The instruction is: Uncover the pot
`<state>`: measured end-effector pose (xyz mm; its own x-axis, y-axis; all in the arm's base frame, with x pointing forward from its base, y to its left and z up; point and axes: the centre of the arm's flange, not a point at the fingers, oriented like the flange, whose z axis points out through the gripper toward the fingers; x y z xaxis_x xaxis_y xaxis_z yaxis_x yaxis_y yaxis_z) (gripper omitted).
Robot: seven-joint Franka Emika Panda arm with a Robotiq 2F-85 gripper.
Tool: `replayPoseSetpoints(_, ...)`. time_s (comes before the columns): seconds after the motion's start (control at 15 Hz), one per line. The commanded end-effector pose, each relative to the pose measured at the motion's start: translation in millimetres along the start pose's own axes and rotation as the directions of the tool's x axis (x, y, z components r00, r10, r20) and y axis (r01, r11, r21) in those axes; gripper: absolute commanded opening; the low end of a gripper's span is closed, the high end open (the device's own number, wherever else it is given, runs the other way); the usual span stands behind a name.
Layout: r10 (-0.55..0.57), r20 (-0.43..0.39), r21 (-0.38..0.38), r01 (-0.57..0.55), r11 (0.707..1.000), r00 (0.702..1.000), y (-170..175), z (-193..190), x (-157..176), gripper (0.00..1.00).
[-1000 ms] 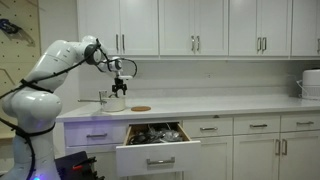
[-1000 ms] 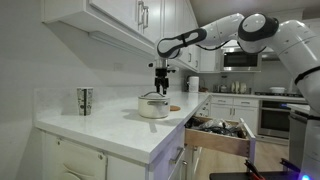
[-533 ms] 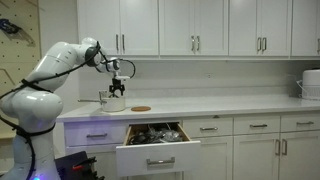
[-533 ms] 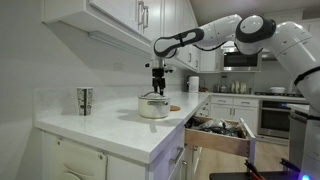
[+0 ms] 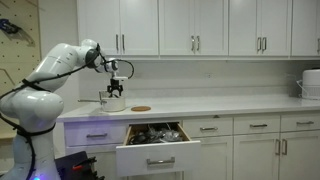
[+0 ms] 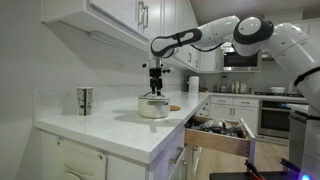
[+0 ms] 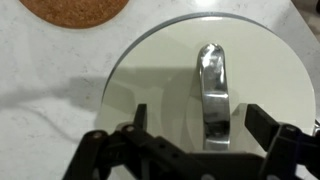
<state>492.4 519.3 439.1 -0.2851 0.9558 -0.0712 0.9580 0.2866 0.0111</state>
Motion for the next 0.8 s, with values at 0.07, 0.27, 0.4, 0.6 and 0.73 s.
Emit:
replayPoseSetpoints(0.07,0.014,0.019,0.003,-0.014,1.000,1.000,3.2,-3.7,13.0,1.00)
replayPoseSetpoints(0.27,0.007,0.017,0.000,-0.007,1.000,1.000,1.7,-5.5,17.3,1.00)
replayPoseSetpoints(0.4,0.004,0.018,-0.003,-0.004,1.000,1.000,0.9,-6.2,19.9,1.00)
replayPoseSetpoints(0.6,0.000,0.016,-0.008,0.000,1.000,1.000,0.9,-7.7,21.7,0.72)
replayPoseSetpoints(0.73,0.000,0.015,-0.002,0.000,1.000,1.000,1.7,-7.7,21.8,0.56)
